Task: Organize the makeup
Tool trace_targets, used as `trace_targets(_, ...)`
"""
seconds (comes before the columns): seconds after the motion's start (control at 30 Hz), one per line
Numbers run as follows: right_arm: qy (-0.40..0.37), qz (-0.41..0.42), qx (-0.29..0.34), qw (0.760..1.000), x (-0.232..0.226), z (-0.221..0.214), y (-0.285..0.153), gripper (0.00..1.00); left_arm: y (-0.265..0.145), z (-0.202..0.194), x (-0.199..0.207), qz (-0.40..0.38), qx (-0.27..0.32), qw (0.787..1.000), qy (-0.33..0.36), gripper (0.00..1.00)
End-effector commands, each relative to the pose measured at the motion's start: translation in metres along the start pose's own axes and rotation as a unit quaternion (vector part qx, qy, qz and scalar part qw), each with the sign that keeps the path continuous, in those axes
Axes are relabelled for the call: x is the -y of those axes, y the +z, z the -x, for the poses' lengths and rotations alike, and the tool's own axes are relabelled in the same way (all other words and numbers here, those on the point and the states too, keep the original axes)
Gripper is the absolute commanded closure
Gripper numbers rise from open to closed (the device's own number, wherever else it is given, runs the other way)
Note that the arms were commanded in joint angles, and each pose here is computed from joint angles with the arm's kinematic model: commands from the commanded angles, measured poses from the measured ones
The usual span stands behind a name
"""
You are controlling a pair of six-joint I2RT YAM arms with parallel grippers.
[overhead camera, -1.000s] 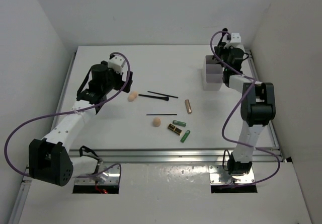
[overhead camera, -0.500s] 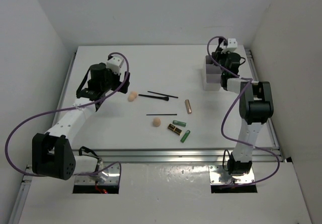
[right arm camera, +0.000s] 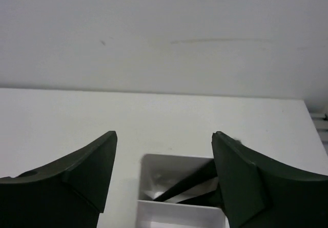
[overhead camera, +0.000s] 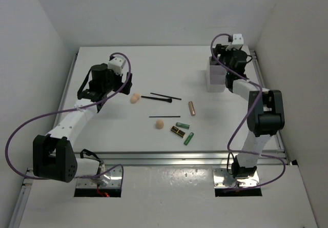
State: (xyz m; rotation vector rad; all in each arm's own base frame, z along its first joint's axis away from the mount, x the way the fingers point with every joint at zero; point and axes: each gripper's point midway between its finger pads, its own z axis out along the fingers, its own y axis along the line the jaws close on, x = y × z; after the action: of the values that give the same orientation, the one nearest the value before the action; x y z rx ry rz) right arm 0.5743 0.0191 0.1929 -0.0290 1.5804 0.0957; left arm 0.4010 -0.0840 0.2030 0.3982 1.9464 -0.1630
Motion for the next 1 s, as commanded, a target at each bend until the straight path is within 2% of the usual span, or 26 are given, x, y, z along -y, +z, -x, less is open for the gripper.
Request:
trace_targets(0.0, -0.033, 0.004, 0.058, 0.998, -0.021, 0.080, -0.023, 0.24, -0.003, 0.021, -0.009, 0.017, 0.028, 0.999, -0.007, 0.00)
trace_targets(0.03, -0.034, 0.010, 0.026, 0.999, -0.028, 0.072, -0.027, 0.22, -0.005, 0.011, -0.012, 0.028, 0.019, 0.999, -0.008, 0.00)
trace_targets(0.07, -0.035, 0.011, 0.029, 0.999, -0.029, 0.090, -0.034, 0.22, -0.007, 0.014, -0.015, 0.036, 0.022, 0.999, -0.008, 0.00)
trace_targets(0.1, -0.032, 0.020, -0.026, 0.999, -0.036, 0.073, -0.044, 0.20, -0.007, 0.002, -0.015, 0.041, 0.008, 0.999, -0.014, 0.00)
trace_targets(0.13, -0.021, 0.033, -0.109, 0.993, -0.046, 0.050, -0.057, 0.19, -0.009, -0.003, -0.018, 0.053, 0.004, 0.998, -0.015, 0.00)
trace_targets(0.17, -0.030, 0.048, -0.125, 0.991, -0.054, 0.050, -0.065, 0.19, -0.013, -0.007, -0.017, 0.053, 0.000, 0.998, -0.015, 0.00)
trace_targets(0.23, -0.048, 0.081, -0.221, 0.971, -0.074, 0.017, -0.093, 0.19, -0.016, -0.023, -0.020, 0.061, -0.016, 0.998, -0.019, 0.00)
trace_targets(0.27, -0.054, 0.090, -0.240, 0.965, -0.081, 0.011, -0.100, 0.21, -0.019, -0.024, -0.019, 0.061, -0.015, 0.998, -0.024, 0.00)
trace_targets(0.3, -0.061, 0.108, -0.298, 0.946, -0.096, -0.014, -0.122, 0.24, -0.019, -0.034, -0.017, 0.060, -0.027, 0.997, -0.030, 0.00)
trace_targets(0.4, -0.072, 0.144, -0.367, 0.916, -0.128, -0.043, -0.145, 0.35, -0.024, -0.053, -0.012, 0.058, -0.045, 0.996, -0.047, 0.00)
trace_targets(0.43, -0.075, 0.154, -0.416, 0.893, -0.134, -0.068, -0.154, 0.37, -0.026, -0.061, -0.009, 0.053, -0.047, 0.996, -0.048, 0.00)
trace_targets(0.47, -0.079, 0.163, -0.454, 0.872, -0.142, -0.082, -0.168, 0.37, -0.026, -0.061, -0.005, 0.045, -0.042, 0.997, -0.053, 0.00)
trace_targets(0.5, -0.079, 0.169, -0.458, 0.869, -0.151, -0.076, -0.164, 0.37, -0.027, -0.062, -0.003, 0.041, -0.039, 0.997, -0.053, 0.00)
trace_targets(0.53, -0.077, 0.173, -0.489, 0.851, -0.158, -0.097, -0.157, 0.37, -0.029, -0.061, -0.001, 0.037, -0.031, 0.997, -0.052, 0.00)
trace_targets(0.57, -0.075, 0.168, -0.531, 0.827, -0.159, -0.095, -0.170, 0.35, -0.029, -0.060, 0.001, 0.031, -0.030, 0.998, -0.052, 0.00)
trace_targets(0.6, -0.073, 0.167, -0.548, 0.816, -0.161, -0.099, -0.171, 0.35, -0.031, -0.058, 0.001, 0.031, -0.023, 0.998, -0.051, 0.00)
trace_targets(0.63, -0.073, 0.159, -0.590, 0.788, -0.160, -0.129, -0.173, 0.35, -0.031, -0.059, -0.002, 0.035, -0.023, 0.998, -0.053, 0.00)
trace_targets(0.67, -0.074, 0.154, -0.595, 0.785, -0.161, -0.111, -0.167, 0.35, -0.033, -0.061, -0.001, 0.036, -0.022, 0.997, -0.057, 0.00)
trace_targets(0.7, -0.084, 0.148, -0.603, 0.780, -0.161, -0.115, -0.166, 0.35, -0.035, -0.057, -0.001, 0.036, -0.016, 0.998, -0.056, 0.00)
trace_targets(0.73, -0.091, 0.143, -0.621, 0.765, -0.158, -0.132, -0.166, 0.35, -0.035, -0.062, -0.001, 0.036, -0.021, 0.998, -0.057, 0.00)
trace_targets(0.77, -0.097, 0.139, -0.618, 0.768, -0.158, -0.130, -0.162, 0.35, -0.038, -0.064, -0.004, 0.041, -0.020, 0.997, -0.059, 0.00)
trace_targets(0.97, -0.095, 0.123, -0.643, 0.750, -0.153, -0.156, -0.173, 0.39, -0.042, -0.060, -0.007, 0.042, -0.008, 0.996, -0.072, 0.00)
